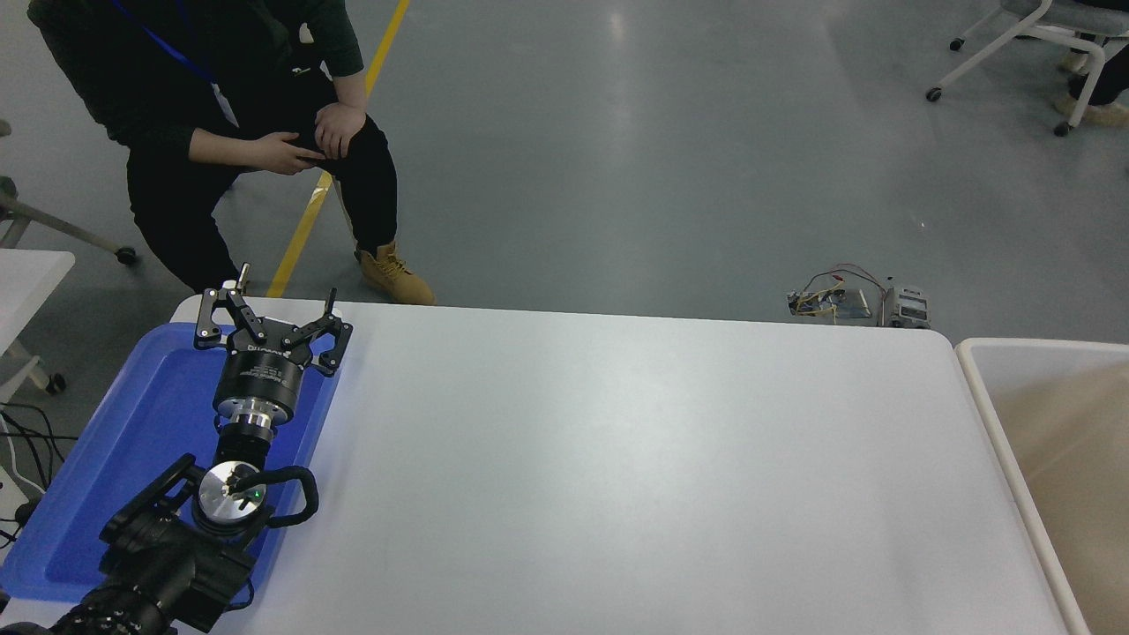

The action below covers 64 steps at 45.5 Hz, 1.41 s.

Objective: Pick up paper ball place in dustbin

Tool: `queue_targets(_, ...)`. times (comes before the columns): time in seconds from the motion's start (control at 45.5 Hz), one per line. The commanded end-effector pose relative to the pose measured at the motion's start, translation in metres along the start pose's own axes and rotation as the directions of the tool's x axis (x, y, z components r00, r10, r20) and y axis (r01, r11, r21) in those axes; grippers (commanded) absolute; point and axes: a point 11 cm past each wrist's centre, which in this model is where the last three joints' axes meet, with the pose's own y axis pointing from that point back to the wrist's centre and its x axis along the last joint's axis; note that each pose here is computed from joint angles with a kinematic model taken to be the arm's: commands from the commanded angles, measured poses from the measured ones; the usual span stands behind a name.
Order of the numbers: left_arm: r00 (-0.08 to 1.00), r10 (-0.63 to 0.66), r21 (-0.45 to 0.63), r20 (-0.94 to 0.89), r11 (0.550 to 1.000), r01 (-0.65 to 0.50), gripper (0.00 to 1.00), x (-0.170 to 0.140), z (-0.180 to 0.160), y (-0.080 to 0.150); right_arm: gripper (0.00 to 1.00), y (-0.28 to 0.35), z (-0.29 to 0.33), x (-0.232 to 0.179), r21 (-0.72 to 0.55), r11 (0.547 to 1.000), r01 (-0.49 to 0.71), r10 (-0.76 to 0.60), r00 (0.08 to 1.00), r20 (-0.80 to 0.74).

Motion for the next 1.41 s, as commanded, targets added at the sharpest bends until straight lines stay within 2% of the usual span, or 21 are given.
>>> queue_targets(0.0, 1.000, 0.000, 0.001, 0.000, 1.000, 0.000, 1.00, 0.000, 0.000, 0.000, 0.00, -0.002, -0.005, -0.028, -0.003, 1.000, 0.005, -0.005, 1.000, 0.027)
queue_targets(0.396, 1.000, 0.000, 0.001, 0.000, 1.000, 0.000, 1.00, 0.000, 0.000, 0.000, 0.00, -0.004, -0.023, -0.036, 0.021, 1.000, 0.009, -0.009, 0.999, 0.035)
queue_targets(0.462, 1.000, 0.000, 0.001, 0.000, 1.000, 0.000, 1.00, 0.000, 0.000, 0.000, 0.12, -0.004, -0.023, -0.036, 0.020, 1.000, 0.007, -0.008, 0.999, 0.038)
queue_targets(0.505, 1.000, 0.000, 0.001, 0.000, 1.000, 0.000, 1.00, 0.000, 0.000, 0.000, 0.27, -0.004, -0.022, -0.036, 0.018, 1.000, 0.004, -0.005, 0.999, 0.054)
queue_targets(0.571, 1.000, 0.000, 0.001, 0.000, 1.000, 0.000, 1.00, 0.000, 0.000, 0.000, 0.61, -0.004, -0.022, -0.035, 0.019, 1.000, 0.002, -0.003, 0.997, 0.076)
queue_targets(0.615, 1.000, 0.000, 0.001, 0.000, 1.000, 0.000, 1.00, 0.000, 0.000, 0.000, 0.77, -0.004, -0.022, -0.034, 0.020, 1.000, 0.000, -0.001, 0.997, 0.082)
queue_targets(0.747, 1.000, 0.000, -0.001, 0.000, 1.000, 0.000, 1.00, 0.000, 0.000, 0.000, 0.99, -0.004, -0.022, -0.035, 0.021, 1.000, 0.001, -0.003, 0.996, 0.084)
queue_targets(1.165, 1.000, 0.000, 0.001, 0.000, 1.000, 0.000, 1.00, 0.000, 0.000, 0.000, 1.00, -0.004, -0.024, -0.037, 0.030, 0.999, 0.017, -0.019, 0.996, 0.085)
queue_targets(1.297, 1.000, 0.000, 0.001, -0.001, 1.000, 0.000, 1.00, 0.000, -0.001, 0.000, 1.00, -0.004, -0.024, -0.026, 0.029, 1.000, 0.000, -0.003, 0.995, 0.096)
queue_targets(1.385, 1.000, 0.000, -0.001, 0.000, 1.000, 0.000, 1.00, 0.000, 0.000, 0.000, 1.00, -0.003, -0.026, -0.002, 0.034, 0.999, -0.039, 0.034, 0.989, 0.145)
